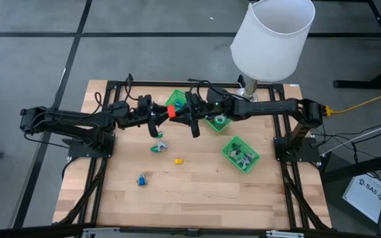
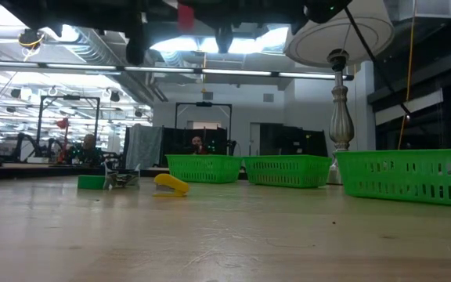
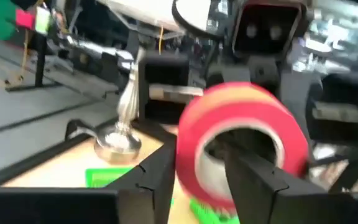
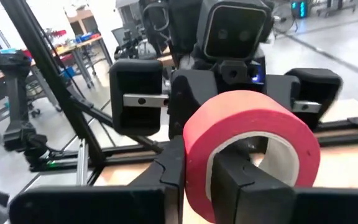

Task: Pick and place Stapler, Stapler remover, tape
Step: Put the red tape into the middle basket

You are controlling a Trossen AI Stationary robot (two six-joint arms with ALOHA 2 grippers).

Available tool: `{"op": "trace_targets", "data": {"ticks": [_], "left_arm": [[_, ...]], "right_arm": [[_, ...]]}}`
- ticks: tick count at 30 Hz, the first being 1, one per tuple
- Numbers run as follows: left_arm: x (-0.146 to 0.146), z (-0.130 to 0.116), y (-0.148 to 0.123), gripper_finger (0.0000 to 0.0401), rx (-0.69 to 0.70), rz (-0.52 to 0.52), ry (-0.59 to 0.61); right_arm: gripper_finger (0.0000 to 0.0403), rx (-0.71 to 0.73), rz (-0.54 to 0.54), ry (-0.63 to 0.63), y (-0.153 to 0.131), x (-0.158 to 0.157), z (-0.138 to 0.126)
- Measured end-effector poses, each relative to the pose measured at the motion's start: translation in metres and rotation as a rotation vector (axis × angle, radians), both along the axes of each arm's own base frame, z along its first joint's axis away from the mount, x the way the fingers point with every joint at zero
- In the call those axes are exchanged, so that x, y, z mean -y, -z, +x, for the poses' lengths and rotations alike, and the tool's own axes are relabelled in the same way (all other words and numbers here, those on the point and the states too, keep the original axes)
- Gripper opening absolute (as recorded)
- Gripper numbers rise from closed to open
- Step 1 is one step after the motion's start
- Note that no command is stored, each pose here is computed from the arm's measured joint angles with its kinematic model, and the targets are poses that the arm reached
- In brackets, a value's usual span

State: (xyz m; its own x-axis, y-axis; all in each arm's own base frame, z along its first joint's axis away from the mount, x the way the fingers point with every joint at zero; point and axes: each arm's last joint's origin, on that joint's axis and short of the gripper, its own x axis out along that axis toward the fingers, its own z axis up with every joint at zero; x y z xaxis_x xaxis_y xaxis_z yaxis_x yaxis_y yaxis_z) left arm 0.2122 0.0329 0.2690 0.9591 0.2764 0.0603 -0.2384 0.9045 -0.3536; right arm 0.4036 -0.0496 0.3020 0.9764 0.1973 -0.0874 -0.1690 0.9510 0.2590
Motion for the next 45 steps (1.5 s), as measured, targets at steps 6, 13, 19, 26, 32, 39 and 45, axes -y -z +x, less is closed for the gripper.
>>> {"op": "trace_targets", "data": {"ticks": [6, 13, 19, 26, 32, 39, 45], "left_arm": [[0.004, -0.020, -0.003, 0.0165, -0.082, -0.015, 0.035], [0.009, -0.051, 0.000, 0.0174, -0.215, -0.090, 0.057], [0.013, -0.073, -0.013, 0.0171, -0.129, -0.063, 0.121], [0.013, -0.092, -0.025, 0.0171, -0.014, -0.066, 0.038], [0.018, -0.096, -0.027, 0.0171, -0.014, 0.095, 0.151], [0.023, -0.099, -0.013, 0.0172, 0.132, 0.262, 0.281], [0.022, -0.100, 0.017, 0.0173, 0.225, 0.212, 0.254]], "right_arm": [[0.0045, -0.123, -0.007, 0.026, -0.009, 0.013, -0.020], [0.0045, -0.364, -0.003, 0.104, -0.011, 0.035, -0.056], [0.0045, -0.653, 0.056, 0.267, 0.008, 0.049, -0.078], [0.0045, -0.875, 0.122, 0.335, 0.032, 0.057, -0.086], [0.0053, -0.947, 0.158, 0.374, 0.046, 0.066, -0.086], [0.0051, -0.976, 0.219, 0.366, 0.058, 0.081, -0.086], [0.0051, -0.982, 0.232, 0.378, 0.062, 0.090, -0.087]]}}
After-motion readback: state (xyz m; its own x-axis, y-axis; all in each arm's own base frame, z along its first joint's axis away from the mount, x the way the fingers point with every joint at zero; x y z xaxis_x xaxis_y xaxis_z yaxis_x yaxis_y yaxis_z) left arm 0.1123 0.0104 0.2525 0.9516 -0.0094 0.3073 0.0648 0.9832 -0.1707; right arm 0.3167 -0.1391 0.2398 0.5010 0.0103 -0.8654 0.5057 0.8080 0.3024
